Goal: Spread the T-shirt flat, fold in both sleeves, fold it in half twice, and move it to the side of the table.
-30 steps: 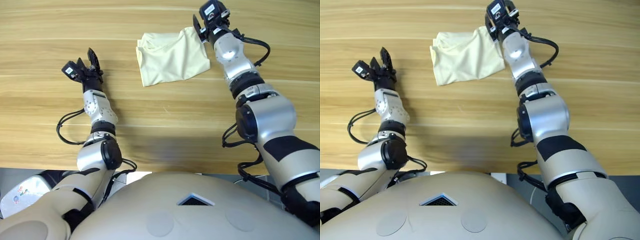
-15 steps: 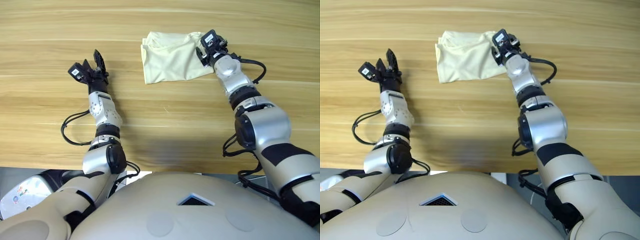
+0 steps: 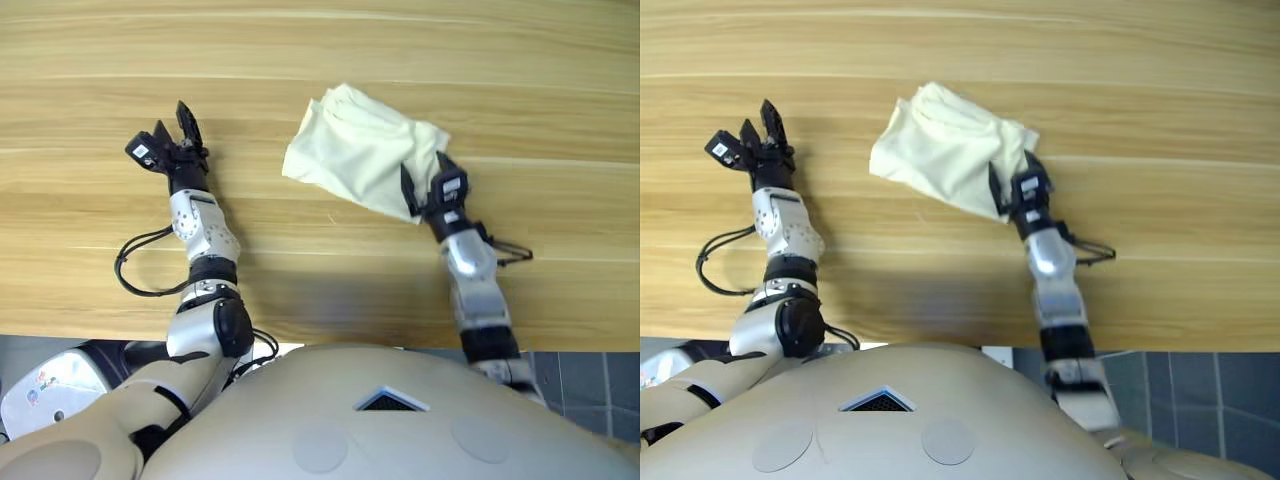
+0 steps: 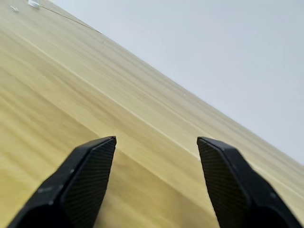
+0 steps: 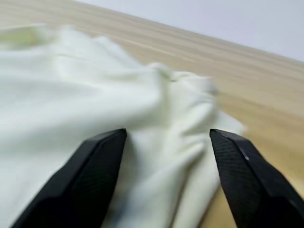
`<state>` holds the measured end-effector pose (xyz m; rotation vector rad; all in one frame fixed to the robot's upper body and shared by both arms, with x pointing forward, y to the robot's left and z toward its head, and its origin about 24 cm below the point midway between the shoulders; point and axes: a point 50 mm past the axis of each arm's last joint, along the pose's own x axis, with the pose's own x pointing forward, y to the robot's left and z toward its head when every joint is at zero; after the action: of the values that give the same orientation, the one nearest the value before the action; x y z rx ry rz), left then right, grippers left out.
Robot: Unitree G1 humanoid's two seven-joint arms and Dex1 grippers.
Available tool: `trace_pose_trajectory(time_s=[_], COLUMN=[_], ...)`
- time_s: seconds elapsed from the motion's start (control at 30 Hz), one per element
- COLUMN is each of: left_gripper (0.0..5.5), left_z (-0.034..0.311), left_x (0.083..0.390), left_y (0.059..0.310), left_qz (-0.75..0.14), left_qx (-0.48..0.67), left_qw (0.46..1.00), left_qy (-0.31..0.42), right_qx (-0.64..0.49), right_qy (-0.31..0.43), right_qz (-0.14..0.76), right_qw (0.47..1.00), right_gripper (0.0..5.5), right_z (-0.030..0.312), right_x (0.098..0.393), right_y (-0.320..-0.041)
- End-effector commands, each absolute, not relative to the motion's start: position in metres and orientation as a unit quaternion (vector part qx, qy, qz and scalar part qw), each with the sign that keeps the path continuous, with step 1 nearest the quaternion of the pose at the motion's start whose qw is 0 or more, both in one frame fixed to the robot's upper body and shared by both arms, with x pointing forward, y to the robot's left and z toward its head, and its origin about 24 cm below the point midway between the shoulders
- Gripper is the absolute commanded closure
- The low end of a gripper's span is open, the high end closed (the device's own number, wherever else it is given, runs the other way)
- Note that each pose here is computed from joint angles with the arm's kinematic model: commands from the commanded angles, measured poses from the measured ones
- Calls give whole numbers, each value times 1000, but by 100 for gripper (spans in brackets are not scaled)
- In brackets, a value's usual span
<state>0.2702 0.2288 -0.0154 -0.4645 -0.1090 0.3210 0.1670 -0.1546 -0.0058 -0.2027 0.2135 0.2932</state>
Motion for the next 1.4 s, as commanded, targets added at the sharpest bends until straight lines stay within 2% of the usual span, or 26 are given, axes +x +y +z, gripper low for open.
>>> trace_pose_trajectory(time_s=[0.03, 0.2, 0.3, 0.37, 0.47, 0.6, 0.7, 0.87, 1.03, 1.2, 1.3, 1.4], left_gripper=[232, 232, 232, 232, 232, 232, 232, 232, 232, 232, 232, 232], left_z=[-25, -25, -24, -23, -21, -19, -19, -20, -21, -21, -21, -21], left_x=[251, 249, 250, 251, 254, 260, 262, 262, 258, 257, 256, 255], left_y=[253, 260, 260, 260, 257, 251, 249, 249, 249, 250, 251, 252], left_qz=[195, 196, 196, 194, 188, 177, 173, 174, 175, 177, 178, 182], left_qx=[-224, -219, -213, -210, -205, -202, -201, -199, -197, -197, -196, -196], left_qw=[955, 956, 957, 958, 960, 963, 964, 964, 964, 964, 964, 963], left_qy=[-29, -24, -25, -28, -33, -30, -28, -28, -31, -32, -32, -34], right_qx=[-150, -126, -131, -137, -157, -191, -204, -182, -127, -33, -34, -61], right_qy=[125, -81, -127, -119, -62, 26, 55, 69, 74, 23, 11, 27], right_qz=[202, 228, 278, 324, 393, 428, 442, 405, 394, 433, 419, 404], right_qw=[960, 962, 943, 928, 904, 883, 872, 893, 907, 900, 907, 912], right_gripper=[224, 224, 224, 224, 224, 224, 224, 224, 224, 224, 224, 224], right_z=[22, 77, 85, 77, 46, 2, -13, -12, -8, 29, 41, 37], right_x=[126, 157, 168, 172, 180, 187, 188, 212, 210, 205, 217, 230], right_y=[-147, -122, -102, -84, -56, -48, -53, -72, -90, -95, -104, -114])
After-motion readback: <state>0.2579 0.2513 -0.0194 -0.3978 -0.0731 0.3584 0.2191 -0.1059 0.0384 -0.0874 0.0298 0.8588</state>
